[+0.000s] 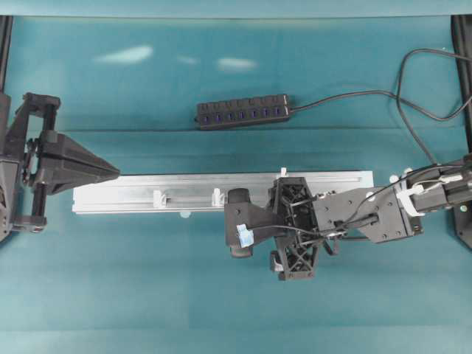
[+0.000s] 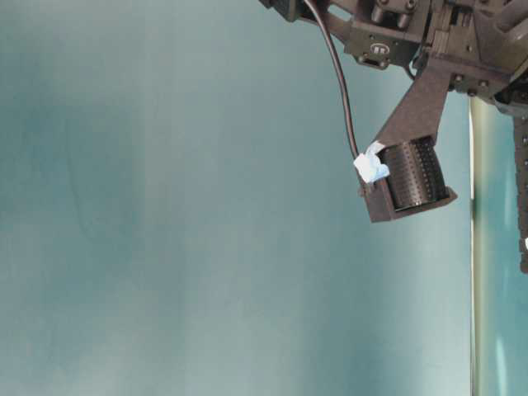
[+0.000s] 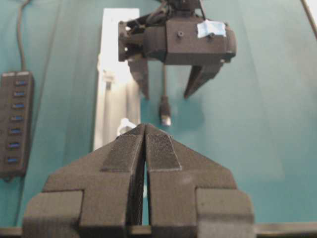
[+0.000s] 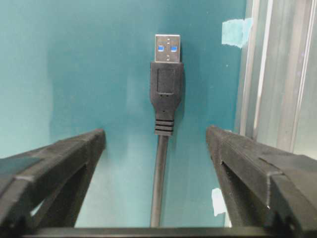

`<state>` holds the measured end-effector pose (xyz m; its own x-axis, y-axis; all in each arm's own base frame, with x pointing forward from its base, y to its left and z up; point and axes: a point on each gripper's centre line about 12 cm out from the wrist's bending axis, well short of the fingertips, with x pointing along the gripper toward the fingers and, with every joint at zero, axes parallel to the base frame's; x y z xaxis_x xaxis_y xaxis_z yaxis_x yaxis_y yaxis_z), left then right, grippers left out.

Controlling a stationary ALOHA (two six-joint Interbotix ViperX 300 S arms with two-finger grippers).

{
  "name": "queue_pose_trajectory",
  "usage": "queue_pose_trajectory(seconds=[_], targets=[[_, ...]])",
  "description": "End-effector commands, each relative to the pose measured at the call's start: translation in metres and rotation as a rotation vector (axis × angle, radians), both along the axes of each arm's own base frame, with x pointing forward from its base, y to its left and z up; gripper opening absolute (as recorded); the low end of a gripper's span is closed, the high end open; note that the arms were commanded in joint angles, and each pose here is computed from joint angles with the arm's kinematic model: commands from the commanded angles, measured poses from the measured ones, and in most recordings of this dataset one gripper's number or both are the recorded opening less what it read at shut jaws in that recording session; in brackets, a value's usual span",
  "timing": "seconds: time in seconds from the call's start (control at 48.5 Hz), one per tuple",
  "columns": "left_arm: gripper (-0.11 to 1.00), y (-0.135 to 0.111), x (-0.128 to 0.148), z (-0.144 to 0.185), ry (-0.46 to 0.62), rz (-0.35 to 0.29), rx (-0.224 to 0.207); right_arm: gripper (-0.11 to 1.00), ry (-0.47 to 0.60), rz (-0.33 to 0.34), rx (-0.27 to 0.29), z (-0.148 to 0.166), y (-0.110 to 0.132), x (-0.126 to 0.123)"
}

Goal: Pass the USB cable through three rings with both arms.
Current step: 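Grasp the USB-A plug with the right gripper, tip pointing left, then lift the plug and carry it left toward the rightmost white ring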

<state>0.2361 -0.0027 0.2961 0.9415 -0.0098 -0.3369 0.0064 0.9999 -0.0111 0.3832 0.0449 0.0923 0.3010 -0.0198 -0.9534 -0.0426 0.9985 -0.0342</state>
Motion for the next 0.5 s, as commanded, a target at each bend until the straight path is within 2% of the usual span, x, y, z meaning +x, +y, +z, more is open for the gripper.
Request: queue_pose_trajectory(seconds=[0.0,0.124,0.227,0.289,0.475], targets=[[0.02,0.0004,0.0024,0.0124,-0.034,0.001,0.003,0.57,0.007,-0.017,0.001,-0.004,-0.0031,0.0003],[0.02,0.0004,0.0025,0.0126,-0.035,0.001,0.003,0.28,0.006,-0.021,0.003,-0.0036,-0.0029,0.0008],[0.02,0.0004,0.0025,0.0126,-0.035,0.001,0.003,0.1,0.007,-0.039,0.008,-0.004,-0.003,0.0003],[0.02,0.0008,0.0026,0.013,-0.038,0.003,0.003,0.04,0.008,-0.056,0.013,-0.0044,-0.0031,-0.0002],[0.02,0.0007,0.0025,0.0123,-0.037,0.003,0.001,0.01,0.007,-0.082,0.022,-0.0056,-0.0032,-0.0019]])
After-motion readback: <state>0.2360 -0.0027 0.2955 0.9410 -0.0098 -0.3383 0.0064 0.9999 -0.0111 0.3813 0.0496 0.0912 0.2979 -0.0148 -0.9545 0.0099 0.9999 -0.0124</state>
